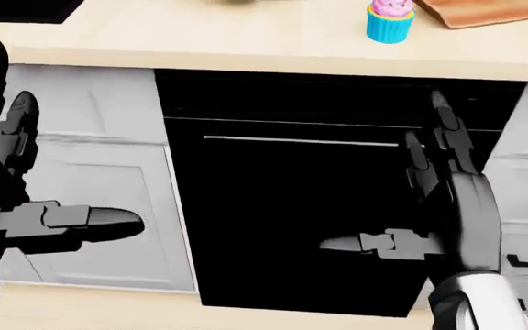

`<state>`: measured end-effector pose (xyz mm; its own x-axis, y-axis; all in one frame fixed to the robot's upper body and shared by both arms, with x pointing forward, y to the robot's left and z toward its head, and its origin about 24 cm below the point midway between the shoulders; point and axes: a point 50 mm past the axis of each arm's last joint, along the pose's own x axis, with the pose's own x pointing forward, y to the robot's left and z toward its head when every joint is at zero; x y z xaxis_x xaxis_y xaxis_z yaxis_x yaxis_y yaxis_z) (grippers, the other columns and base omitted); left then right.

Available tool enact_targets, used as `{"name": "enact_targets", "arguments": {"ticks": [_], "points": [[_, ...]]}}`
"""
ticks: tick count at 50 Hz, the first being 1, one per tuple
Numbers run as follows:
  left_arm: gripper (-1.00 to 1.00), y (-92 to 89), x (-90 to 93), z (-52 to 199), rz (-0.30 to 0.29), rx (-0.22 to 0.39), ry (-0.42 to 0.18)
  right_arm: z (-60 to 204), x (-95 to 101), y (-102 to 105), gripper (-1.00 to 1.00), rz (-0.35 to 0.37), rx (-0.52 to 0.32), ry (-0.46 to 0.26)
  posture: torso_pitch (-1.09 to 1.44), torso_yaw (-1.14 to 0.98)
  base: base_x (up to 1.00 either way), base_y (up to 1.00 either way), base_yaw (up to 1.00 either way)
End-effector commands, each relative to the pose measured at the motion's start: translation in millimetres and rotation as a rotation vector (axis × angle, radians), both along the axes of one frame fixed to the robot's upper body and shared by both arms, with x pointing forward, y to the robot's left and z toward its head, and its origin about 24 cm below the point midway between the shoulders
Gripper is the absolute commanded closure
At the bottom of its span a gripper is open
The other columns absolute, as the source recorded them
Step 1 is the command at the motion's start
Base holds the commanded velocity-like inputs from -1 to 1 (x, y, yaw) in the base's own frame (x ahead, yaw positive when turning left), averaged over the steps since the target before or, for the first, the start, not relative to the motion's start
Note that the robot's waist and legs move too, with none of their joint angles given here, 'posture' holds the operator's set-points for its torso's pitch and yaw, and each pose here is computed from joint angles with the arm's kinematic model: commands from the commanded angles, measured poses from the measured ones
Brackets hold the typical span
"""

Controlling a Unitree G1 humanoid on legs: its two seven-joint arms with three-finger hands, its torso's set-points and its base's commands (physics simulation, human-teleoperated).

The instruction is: Pick up the bowl with cake and place it on the tray. Pick up the cupcake and place it on the tray.

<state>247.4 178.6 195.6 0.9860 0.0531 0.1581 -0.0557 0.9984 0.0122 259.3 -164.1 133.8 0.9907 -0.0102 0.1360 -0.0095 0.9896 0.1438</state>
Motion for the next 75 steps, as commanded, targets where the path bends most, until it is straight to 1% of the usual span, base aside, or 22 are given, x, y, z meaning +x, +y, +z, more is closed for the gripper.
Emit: {"name": "enact_targets", "arguments": {"ticks": [1,3,9,12,17,21,25,30,34,47,50,55,58,68,75], "points": [[-1.0,-6.9,-2.7,14,-0.038,0.009,-0.089,22,-3.6,-5,-1.0,-0.027,-0.003,-0.118,0.0,0.0,0.0,0.0,0.0],[-1.0,-7.7,-2.0,15,-0.04,0.013,-0.09,22,-2.3,-9,-1.0,-0.044,-0.003,-0.125,0.0,0.0,0.0,0.0,0.0],[-1.0,-11.2,0.6,20,-0.053,0.036,-0.091,31,-8.1,-14,-1.0,-0.056,0.001,-0.148,0.0,0.0,0.09,0.0,0.0],[-1.0,-11.2,2.8,21,-0.049,0.035,-0.093,33,-8.9,-16,-1.0,-0.05,0.007,-0.15,0.0,0.0,0.2,0.0,0.0],[-1.0,-12.5,3.8,28,-0.054,0.039,-0.102,42,-12.3,-20,-1.0,-0.06,0.003,-0.163,0.0,0.0,0.2,0.0,0.0],[-1.0,-12.5,5.6,34,-0.057,0.039,-0.113,41,-15.0,-24,-1.0,-0.074,0.012,-0.17,0.0,0.0,0.21,0.0,0.0],[-1.0,-14.3,2.3,41,-0.065,0.041,-0.129,46,-17.2,-24,-1.0,-0.069,0.002,-0.177,0.0,0.0,0.21,0.0,0.0],[-1.0,-15.7,9.0,42,-0.073,0.048,-0.131,51,-21.2,-26,-1.0,-0.078,-0.006,-0.192,0.0,0.0,0.21,0.0,0.0],[-1.0,-16.7,3.2,52,-0.077,0.048,-0.145,54,-21.1,-25,-1.0,-0.076,-0.011,-0.193,0.0,0.0,0.26,0.0,0.0],[-1.0,-14.5,2.6,63,-0.074,0.058,-0.16,64,-26.4,-28,-1.0,-0.079,-0.007,-0.221,0.0,0.0,0.29,0.0,0.0],[-1.0,-13.4,3.4,62,-0.072,0.055,-0.157,67,-28.7,-28,-1.0,-0.075,0.006,-0.235,0.0,0.0,0.29,0.0,0.0],[-1.0,-14.1,3.4,61,-0.072,0.054,-0.156,70,-31.3,-27,-1.0,-0.071,0.003,-0.249,0.0,0.0,0.29,0.0,0.0],[-1.0,-12.7,4.8,61,-0.069,0.038,-0.152,70,-31.3,-26,-1.0,-0.066,0.004,-0.251,0.0,0.0,0.3,0.0,0.0],[-1.0,-14.4,3.2,63,-0.072,0.044,-0.157,68,-34.1,-26,-1.0,-0.064,0.01,-0.258,0.0,0.0,0.29,0.0,0.0],[-1.0,-11.6,1.6,63,-0.066,0.048,-0.158,71,-36.5,-28,-1.0,-0.067,0.016,-0.265,0.0,0.0,0.29,0.0,0.0]]}}
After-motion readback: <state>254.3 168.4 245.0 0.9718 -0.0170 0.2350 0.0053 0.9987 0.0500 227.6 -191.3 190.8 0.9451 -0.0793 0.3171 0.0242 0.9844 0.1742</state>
